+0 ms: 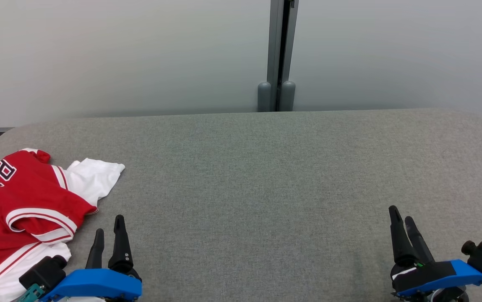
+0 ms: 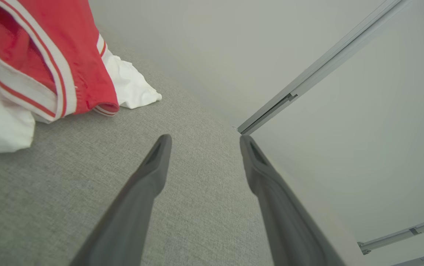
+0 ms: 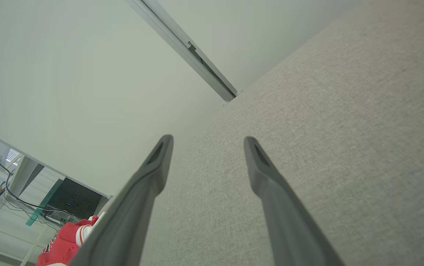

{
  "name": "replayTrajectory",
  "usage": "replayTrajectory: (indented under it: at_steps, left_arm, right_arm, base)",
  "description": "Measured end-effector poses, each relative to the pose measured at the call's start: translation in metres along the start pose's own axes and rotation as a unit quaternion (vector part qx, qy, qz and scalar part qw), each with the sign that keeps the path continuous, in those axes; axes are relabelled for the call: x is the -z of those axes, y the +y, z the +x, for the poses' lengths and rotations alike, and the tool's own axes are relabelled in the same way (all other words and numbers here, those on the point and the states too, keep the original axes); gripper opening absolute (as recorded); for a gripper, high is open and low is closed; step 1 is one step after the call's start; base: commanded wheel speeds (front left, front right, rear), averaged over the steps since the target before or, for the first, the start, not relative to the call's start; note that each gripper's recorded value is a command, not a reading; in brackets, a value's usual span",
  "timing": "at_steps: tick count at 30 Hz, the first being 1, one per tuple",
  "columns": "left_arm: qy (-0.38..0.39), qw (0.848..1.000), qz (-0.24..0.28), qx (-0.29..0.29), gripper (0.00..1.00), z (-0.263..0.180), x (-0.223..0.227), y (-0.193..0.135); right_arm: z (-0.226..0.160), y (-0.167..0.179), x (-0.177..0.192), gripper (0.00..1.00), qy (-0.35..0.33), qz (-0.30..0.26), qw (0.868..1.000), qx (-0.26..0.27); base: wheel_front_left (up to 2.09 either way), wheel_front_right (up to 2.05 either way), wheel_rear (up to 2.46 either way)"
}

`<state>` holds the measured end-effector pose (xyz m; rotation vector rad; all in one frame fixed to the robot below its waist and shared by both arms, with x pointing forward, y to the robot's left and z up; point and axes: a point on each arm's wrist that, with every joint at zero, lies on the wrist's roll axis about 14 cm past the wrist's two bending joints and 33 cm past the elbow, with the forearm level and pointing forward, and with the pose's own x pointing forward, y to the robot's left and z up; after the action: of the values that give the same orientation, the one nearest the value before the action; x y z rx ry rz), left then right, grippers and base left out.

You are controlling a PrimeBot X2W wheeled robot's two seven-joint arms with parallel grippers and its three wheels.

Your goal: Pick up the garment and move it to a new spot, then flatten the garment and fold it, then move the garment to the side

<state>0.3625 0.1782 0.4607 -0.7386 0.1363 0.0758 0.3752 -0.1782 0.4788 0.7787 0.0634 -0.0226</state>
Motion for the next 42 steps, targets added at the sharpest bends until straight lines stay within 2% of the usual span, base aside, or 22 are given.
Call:
replayTrajectory:
  at_steps: [11,42]
  left_arm:
    - [0.004,0.997,0.077,0.012,1.0,-0.001,0.005,-0.003]
    - [0.002,0.974,0.227,0.018,1.0,-0.002,0.008,-0.002]
  right_arm:
    - [-0.001,-0.003,0.004,1.0,0.002,-0.064,0.998,0.0]
    - [0.0,0.001,0.012,1.0,0.011,-0.2,0.979,-0.022]
  base:
    - [0.0,0.0,0.0]
    - [0.0,0.0,0.0]
